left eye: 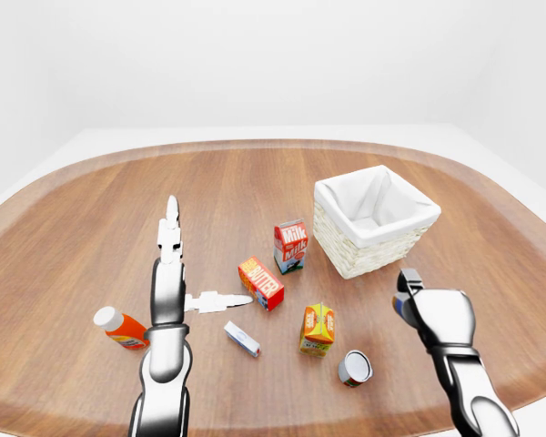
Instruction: Pick up the alphabet soup and the tomato sauce, and put them in the basket.
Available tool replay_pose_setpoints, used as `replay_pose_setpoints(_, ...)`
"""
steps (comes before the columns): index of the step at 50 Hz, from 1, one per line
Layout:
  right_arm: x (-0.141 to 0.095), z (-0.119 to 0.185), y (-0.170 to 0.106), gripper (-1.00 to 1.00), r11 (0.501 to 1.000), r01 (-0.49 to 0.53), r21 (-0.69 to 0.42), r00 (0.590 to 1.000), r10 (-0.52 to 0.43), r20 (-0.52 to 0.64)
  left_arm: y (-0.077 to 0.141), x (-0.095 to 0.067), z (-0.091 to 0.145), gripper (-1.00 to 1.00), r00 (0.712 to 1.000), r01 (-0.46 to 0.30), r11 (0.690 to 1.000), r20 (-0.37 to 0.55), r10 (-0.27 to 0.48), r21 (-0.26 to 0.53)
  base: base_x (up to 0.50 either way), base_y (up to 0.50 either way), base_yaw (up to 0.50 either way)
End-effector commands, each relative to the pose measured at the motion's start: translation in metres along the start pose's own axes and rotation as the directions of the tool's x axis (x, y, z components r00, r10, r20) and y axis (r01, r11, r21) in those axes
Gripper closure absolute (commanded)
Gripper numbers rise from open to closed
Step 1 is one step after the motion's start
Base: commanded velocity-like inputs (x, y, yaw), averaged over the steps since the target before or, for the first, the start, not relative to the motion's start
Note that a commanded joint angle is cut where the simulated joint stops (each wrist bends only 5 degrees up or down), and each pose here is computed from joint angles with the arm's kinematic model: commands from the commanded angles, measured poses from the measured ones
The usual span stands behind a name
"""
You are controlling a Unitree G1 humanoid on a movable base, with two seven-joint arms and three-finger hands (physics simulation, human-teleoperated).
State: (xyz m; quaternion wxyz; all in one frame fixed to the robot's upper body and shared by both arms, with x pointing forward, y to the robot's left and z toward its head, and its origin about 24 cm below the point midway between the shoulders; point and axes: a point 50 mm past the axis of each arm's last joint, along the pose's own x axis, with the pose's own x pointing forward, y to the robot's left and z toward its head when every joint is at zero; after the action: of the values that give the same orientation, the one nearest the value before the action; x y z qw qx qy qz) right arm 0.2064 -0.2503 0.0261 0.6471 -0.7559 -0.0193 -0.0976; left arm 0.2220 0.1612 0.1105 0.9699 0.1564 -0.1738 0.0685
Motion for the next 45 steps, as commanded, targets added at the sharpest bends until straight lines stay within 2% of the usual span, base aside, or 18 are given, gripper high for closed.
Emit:
replay_pose_setpoints(1,0.003,-0.005,-0.021,1.0,0.992,0.089,0.086,0.994,-0.083,-0.075,0.0,0.0,0.001,-1.0,1.0,-0.001,1.0,0.003,0.001,0.0,0.0,0.0,0.0)
replay_pose_setpoints(2,0.005,-0.006,-0.025,1.0,0.988,0.122,0.099,0.99,-0.113,-0.087,0.0,0.0,0.001,-1.0,1.0,-0.001,1.0,0.003,0.001,0.001,0.0,0.0,0.0)
replay_pose_setpoints(5,0.006,-0.007,-0.03,1.0,0.979,0.14,0.148,0.986,-0.123,-0.115,0.0,0.0,0.001,-1.0,1.0,-0.001,1.0,0.003,0.001,0.001,0.0,0.0,0.0)
replay_pose_setpoints(15,0.006,-0.007,-0.032,1.0,0.977,0.144,0.157,0.985,-0.125,-0.122,0.0,0.0,0.001,-1.0,1.0,-0.001,1.0,0.003,0.001,0.0,0.0,0.0,0.0)
replay_pose_setpoints(27,0.006,-0.008,-0.044,1.0,0.955,0.195,0.221,0.973,-0.161,-0.162,0.0,0.0,0.001,-1.0,1.0,-0.003,1.0,0.005,0.003,0.0,0.0,0.0,0.0)
replay_pose_setpoints(38,0.007,-0.01,-0.063,1.0,0.908,0.257,0.33,0.958,-0.196,-0.207,0.001,0.0,0.0,-1.0,1.0,-0.004,1.0,0.002,0.004,-0.001,0.0,0.0,0.0)
replay_pose_setpoints(45,0.008,-0.012,-0.068,1.0,0.887,0.287,0.363,0.95,-0.214,-0.229,0.0,-0.001,0.0,-1.0,1.0,-0.002,1.0,0.0,0.002,0.0,0.0,0.0,0.0)
